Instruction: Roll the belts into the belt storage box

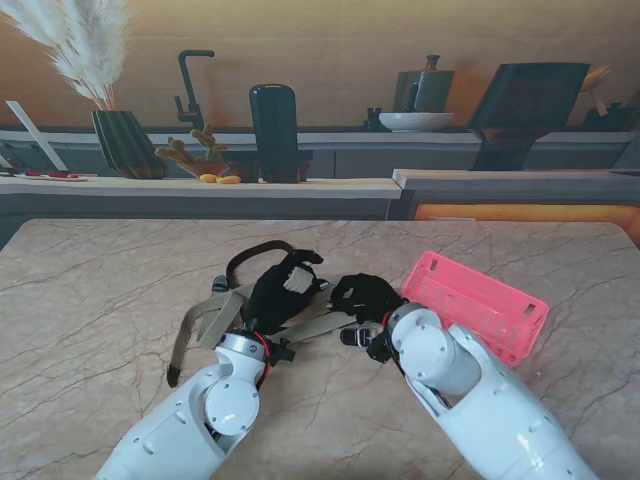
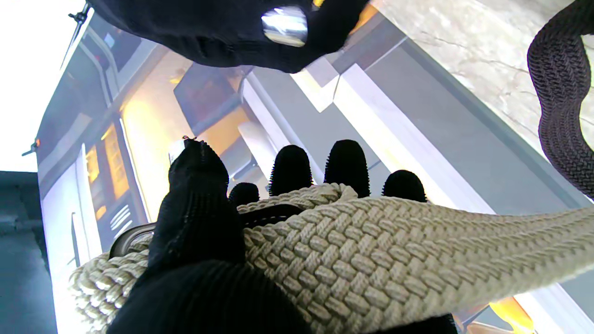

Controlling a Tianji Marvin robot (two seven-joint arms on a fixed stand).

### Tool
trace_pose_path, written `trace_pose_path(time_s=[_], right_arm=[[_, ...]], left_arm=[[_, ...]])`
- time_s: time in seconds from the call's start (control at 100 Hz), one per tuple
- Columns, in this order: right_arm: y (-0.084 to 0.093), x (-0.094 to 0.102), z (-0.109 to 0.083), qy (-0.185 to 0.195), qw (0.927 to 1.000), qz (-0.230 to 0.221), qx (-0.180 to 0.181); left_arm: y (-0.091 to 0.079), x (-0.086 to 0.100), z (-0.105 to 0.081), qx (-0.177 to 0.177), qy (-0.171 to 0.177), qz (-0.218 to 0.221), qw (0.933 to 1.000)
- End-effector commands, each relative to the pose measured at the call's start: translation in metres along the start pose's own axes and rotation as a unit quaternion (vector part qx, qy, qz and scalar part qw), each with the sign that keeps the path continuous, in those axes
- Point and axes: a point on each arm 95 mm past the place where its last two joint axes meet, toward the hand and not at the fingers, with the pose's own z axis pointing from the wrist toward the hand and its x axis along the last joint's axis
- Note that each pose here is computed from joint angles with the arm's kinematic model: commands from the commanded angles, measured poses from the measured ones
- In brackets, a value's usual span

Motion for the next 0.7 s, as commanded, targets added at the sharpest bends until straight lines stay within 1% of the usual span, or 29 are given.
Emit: trace_pose_path(time_s=[0.0, 0.09, 0.23, 0.33, 0.43, 0.52, 0.59, 0.69], right_arm=[[0.0, 0.001, -0.008, 0.016, 0.9998, -0.001, -0.009], [0.004, 0.003, -0.017, 0.05, 0.9977, -0.028, -0.036], [0.008, 0.007, -0.033, 0.099, 0.9919, -0.057, -0.054], [0.01, 0.012, -0.039, 0.124, 0.987, -0.07, -0.074], [0.01, 0.017, -0.04, 0.146, 0.9812, -0.079, -0.099], [0.009, 0.022, -0.037, 0.159, 0.9772, -0.09, -0.108], [0.008, 0.026, -0.033, 0.164, 0.9759, -0.093, -0.109], [0.006, 0.031, -0.029, 0.167, 0.976, -0.09, -0.107]], left_arm=[[0.0, 0.003, 0.004, -0.001, -0.004, -0.002, 1.0], [0.0, 0.0, 0.004, -0.008, -0.012, 0.005, 0.9999], [0.001, -0.004, 0.006, -0.018, -0.011, 0.029, 0.9994], [0.002, -0.006, 0.007, -0.027, -0.006, 0.048, 0.9985], [0.004, -0.007, 0.007, -0.036, -0.006, 0.053, 0.9979], [0.005, -0.008, 0.007, -0.044, -0.003, 0.061, 0.9971], [0.006, -0.008, 0.007, -0.053, -0.002, 0.066, 0.9964], [0.006, -0.009, 0.007, -0.06, 0.0, 0.073, 0.9956]])
